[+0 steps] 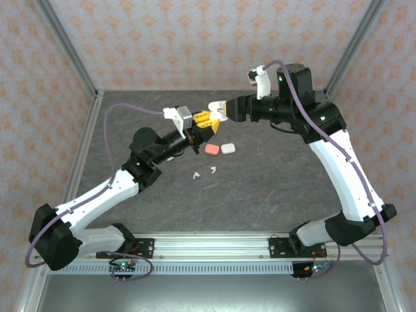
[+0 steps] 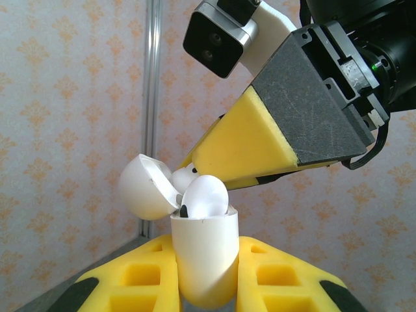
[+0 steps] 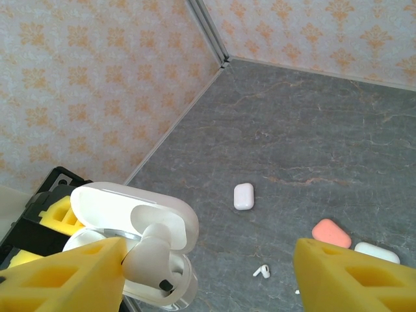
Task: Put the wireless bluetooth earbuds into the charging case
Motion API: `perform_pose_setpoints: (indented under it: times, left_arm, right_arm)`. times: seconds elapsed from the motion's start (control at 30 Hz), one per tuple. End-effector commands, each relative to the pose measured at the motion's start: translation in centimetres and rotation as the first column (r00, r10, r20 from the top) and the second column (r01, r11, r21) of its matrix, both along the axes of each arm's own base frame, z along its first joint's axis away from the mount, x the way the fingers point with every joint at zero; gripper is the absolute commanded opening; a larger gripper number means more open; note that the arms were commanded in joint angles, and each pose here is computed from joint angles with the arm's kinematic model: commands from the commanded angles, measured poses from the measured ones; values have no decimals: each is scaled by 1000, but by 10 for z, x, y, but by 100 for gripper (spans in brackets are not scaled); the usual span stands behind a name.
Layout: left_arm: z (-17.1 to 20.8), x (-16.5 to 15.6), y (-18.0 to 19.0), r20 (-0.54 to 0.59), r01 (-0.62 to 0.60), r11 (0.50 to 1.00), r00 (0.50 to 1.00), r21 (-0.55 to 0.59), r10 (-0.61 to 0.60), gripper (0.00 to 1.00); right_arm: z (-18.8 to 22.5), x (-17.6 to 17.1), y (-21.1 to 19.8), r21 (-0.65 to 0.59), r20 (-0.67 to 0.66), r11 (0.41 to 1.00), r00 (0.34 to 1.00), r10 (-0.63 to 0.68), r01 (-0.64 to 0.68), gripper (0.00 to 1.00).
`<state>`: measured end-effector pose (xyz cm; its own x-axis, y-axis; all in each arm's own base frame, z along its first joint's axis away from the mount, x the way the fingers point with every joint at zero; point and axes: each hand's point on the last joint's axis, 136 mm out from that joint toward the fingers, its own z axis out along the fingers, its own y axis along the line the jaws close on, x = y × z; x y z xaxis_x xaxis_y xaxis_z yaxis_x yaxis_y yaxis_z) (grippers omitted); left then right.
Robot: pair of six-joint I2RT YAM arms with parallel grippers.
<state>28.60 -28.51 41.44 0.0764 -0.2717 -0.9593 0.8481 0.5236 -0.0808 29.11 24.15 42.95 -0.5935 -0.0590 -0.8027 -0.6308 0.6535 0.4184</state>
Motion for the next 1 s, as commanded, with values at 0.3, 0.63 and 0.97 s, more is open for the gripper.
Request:
perform_pose_setpoints:
  times: [0.3, 0.63, 0.97]
  left_arm:
    - [19, -4, 6, 56, -19, 999, 998, -51, 22, 0]
    - [19, -4, 6, 57, -19, 998, 998, -52, 22, 0]
    - [18, -4, 5, 53, -15, 999, 998, -47, 17, 0]
  right_arm:
    - [-5, -8, -7, -31, 0, 1000, 1000, -6, 6, 68]
    - [-9, -10, -10, -40, -4, 999, 1000, -15, 15, 68]
    - [-2, -15, -8, -17, 10, 1000, 1000, 8, -8, 70]
